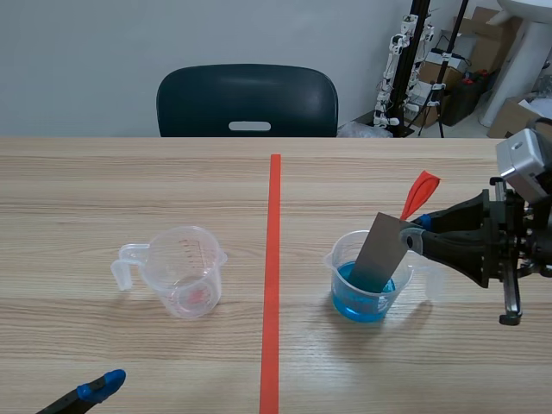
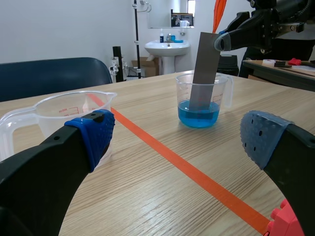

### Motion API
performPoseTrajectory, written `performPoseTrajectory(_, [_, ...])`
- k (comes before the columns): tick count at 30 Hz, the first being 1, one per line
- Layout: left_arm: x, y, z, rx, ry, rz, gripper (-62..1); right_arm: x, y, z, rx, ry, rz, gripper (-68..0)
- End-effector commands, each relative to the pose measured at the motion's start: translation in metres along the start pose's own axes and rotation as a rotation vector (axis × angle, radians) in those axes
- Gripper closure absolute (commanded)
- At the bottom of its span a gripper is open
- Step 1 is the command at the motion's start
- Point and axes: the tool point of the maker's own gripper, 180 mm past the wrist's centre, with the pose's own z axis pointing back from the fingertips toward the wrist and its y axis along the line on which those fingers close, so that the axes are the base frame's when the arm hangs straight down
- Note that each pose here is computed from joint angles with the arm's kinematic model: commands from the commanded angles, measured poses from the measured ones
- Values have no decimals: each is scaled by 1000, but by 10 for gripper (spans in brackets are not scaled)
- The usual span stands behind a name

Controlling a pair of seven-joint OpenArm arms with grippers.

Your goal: Do the redox reaction experiment. raise the plate out of the solution

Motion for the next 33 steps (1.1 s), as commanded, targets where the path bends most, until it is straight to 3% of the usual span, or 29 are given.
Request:
performPoseTrajectory(1, [7, 0, -1, 1, -28, -5, -536, 14, -8, 2, -17, -40, 16, -6])
performPoseTrajectory(5, [7, 0, -1, 1, -28, -5, -536, 14, -6, 2, -3, -40, 0, -6])
performPoseTrajectory(10, [7, 0, -1, 1, -28, -5, -536, 20, -4, 7, 20, -59, -65, -6])
performPoseTrajectory(23, [7, 0, -1, 1, -28, -5, -536, 42, -33, 27, -61, -84, -11, -6])
performPoseTrajectory(33, [7, 0, -1, 1, -28, -5, -536, 37, -32, 30, -52, -11, 7, -6])
